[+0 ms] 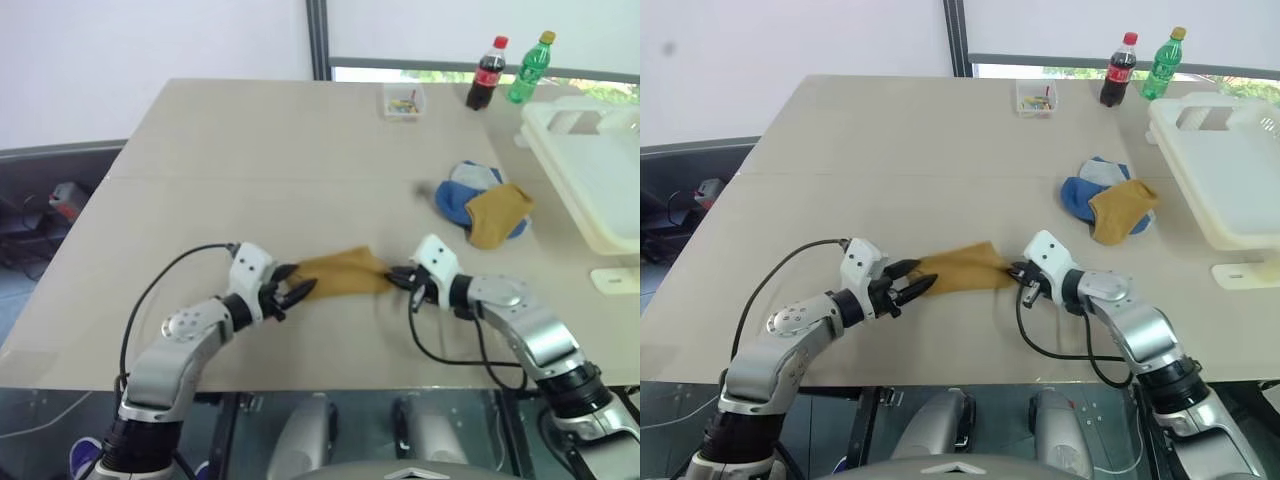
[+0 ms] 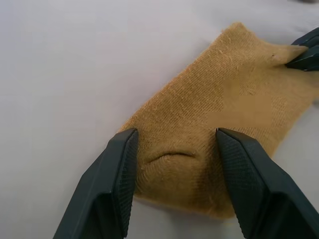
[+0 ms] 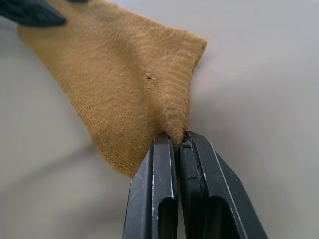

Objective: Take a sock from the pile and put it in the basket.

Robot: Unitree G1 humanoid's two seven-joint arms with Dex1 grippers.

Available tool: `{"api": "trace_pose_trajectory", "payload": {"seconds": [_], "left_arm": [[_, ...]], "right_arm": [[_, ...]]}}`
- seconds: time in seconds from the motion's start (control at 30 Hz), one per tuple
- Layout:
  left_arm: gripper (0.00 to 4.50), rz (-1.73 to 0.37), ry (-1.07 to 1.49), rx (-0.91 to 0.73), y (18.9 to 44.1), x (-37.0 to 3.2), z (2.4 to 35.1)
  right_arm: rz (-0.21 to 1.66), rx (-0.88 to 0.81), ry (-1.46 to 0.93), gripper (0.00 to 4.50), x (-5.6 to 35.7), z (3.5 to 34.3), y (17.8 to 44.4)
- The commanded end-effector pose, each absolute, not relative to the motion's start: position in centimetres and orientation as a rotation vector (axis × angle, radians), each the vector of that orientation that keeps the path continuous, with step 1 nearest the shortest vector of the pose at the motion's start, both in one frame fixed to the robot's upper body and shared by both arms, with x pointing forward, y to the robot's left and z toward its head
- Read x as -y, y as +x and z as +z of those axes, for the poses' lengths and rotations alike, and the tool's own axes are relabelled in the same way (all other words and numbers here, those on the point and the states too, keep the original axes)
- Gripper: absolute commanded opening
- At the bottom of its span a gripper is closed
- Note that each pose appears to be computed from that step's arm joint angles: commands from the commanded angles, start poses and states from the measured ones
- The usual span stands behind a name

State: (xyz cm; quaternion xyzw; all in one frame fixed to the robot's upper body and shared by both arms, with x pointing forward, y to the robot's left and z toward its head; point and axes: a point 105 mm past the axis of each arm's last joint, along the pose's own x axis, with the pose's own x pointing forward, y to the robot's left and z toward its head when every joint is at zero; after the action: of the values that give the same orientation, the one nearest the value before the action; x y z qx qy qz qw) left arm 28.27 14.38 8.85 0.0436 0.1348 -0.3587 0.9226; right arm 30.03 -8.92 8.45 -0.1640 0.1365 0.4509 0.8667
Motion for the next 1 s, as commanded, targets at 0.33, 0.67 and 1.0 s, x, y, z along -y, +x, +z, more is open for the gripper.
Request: {"api": "trace_pose_trajectory", "payload": {"seconds": [0.33, 0.67, 1.0], "left_arm": [[2.64, -0.831, 0.103, -0.246, 29.3, -11.3, 9.1], [4.5, -0.917, 0.031, -0.148, 28.7, -11.2, 12.2], [4.5, -0.96, 0.079, -0.049, 28.7, -11.1, 14.8]], "right_arm": [[0.74, -0.382, -0.42, 0.2, 14.0, 7.7, 27.9], [0.638, -0.23, -0.344, 2.83, 15.0, 11.6, 28.6], [0.421, -0.208, -0.502, 2.83, 20.2, 11.5, 32.9]]}}
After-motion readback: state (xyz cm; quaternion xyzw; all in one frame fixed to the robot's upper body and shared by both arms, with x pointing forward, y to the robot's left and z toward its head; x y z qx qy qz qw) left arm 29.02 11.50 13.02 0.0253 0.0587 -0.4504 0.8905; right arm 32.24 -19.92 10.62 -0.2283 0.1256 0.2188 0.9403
